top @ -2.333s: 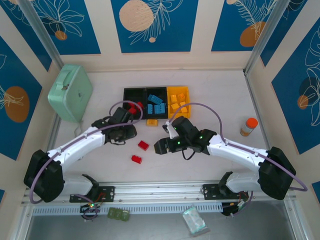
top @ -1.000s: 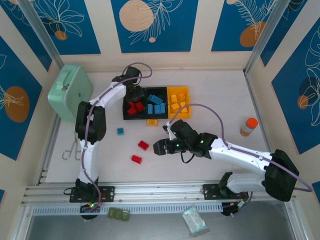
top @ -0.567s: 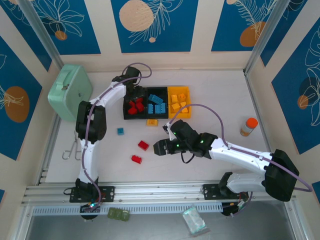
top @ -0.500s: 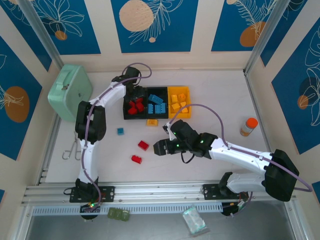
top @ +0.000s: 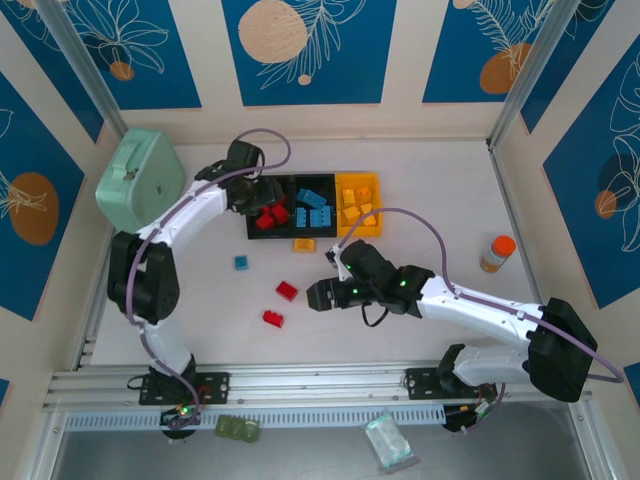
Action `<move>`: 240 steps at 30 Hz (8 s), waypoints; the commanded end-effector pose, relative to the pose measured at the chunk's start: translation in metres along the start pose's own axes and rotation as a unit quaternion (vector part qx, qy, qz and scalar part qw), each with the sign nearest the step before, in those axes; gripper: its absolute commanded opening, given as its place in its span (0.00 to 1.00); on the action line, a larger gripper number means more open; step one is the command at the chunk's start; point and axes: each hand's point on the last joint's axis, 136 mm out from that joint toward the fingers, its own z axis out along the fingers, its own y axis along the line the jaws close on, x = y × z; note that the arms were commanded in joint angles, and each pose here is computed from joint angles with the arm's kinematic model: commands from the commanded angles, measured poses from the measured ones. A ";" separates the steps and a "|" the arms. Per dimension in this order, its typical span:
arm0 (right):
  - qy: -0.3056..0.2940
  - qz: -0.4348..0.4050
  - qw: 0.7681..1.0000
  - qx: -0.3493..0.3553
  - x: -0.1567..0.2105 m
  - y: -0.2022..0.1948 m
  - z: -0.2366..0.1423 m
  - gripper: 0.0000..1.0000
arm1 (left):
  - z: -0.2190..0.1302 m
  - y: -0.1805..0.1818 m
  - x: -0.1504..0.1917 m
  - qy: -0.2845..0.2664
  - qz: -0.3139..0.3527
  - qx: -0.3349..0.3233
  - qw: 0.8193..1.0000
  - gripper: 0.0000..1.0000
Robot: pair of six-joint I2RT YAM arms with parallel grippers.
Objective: Sort the legos into containers by color
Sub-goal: Pick up the lego from the middle-left of the table, then place the lego in the container, then pick up the lego from the center of the table, then place the lego in the container.
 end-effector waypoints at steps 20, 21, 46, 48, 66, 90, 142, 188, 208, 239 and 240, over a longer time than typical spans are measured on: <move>-0.054 -0.018 0.997 0.049 -0.026 -0.003 -0.023 0.83 | -0.037 0.080 0.103 0.041 0.071 -0.069 0.994 0.66; -0.055 -0.020 0.997 0.047 -0.027 -0.001 -0.023 0.84 | -0.034 0.085 0.106 0.045 0.073 -0.078 0.993 0.66; -0.033 -0.016 0.999 0.028 -0.020 0.006 -0.006 0.82 | 0.032 0.126 0.126 0.087 0.083 -0.147 0.982 0.32; -0.031 -0.016 0.999 0.029 -0.020 0.005 -0.004 0.82 | 0.027 0.125 0.128 0.088 0.086 -0.144 0.982 0.30; -0.071 0.073 0.990 0.100 -0.041 -0.049 -0.039 0.82 | -0.018 0.019 0.121 0.073 0.106 -0.003 0.992 0.27; -0.130 0.182 0.967 0.124 -0.034 -0.113 -0.089 0.82 | 0.078 -0.103 0.034 0.061 0.144 -0.011 0.988 0.28; -0.073 0.118 0.971 0.195 -0.050 -0.083 -0.022 0.94 | -0.063 0.004 0.128 0.026 0.121 0.024 0.992 0.66; -0.020 0.091 0.928 0.361 -0.114 -0.107 0.141 0.65 | -0.109 0.086 0.205 0.032 0.017 0.031 0.999 0.74; -0.062 0.085 0.945 0.311 -0.094 -0.080 0.021 0.64 | -0.093 0.035 0.192 0.038 0.009 0.125 0.991 0.74; -0.109 0.337 0.899 0.258 -0.237 -0.186 -0.003 0.64 | -0.073 -0.055 0.173 0.049 0.088 0.168 0.981 0.73; -0.105 0.344 0.897 0.257 -0.238 -0.189 0.002 0.64 | -0.073 -0.054 0.174 0.049 0.088 0.167 0.981 0.73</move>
